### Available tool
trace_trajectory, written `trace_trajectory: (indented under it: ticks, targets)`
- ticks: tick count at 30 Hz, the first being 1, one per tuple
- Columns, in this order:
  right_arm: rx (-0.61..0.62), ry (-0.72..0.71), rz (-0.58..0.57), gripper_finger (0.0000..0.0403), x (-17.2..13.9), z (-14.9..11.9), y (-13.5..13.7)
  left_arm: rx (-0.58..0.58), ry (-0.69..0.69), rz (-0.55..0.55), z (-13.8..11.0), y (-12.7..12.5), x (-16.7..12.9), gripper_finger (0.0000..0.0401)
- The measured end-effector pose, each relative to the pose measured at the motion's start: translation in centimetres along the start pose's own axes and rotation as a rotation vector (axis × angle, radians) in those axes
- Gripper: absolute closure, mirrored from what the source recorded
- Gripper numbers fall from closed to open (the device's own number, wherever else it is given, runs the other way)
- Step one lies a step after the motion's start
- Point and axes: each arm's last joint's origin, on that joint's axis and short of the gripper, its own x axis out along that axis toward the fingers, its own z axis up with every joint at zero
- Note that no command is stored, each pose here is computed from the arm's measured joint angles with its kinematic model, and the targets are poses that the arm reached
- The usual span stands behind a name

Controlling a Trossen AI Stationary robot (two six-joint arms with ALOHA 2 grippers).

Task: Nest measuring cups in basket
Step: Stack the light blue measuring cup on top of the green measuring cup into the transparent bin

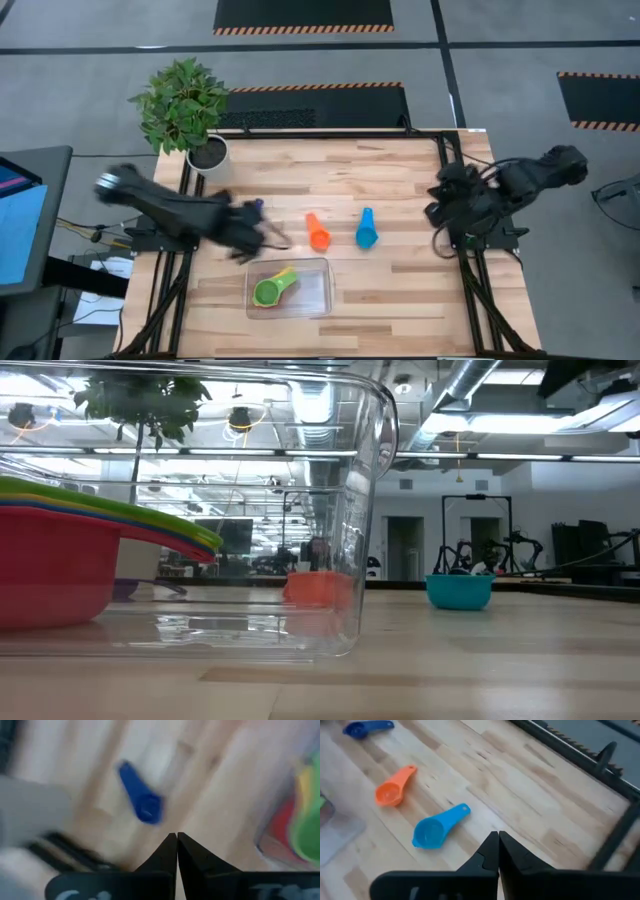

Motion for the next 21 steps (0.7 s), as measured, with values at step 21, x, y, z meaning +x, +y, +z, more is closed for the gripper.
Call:
trace_trajectory:
  ticks: [21]
  targets:
    - [-0.644, 0.406, 0.211, 0.0358, 18.2, -0.6, 8.5, -0.148, -0.413, -0.464, -8.9, 5.4, 5.4, 0.0401]
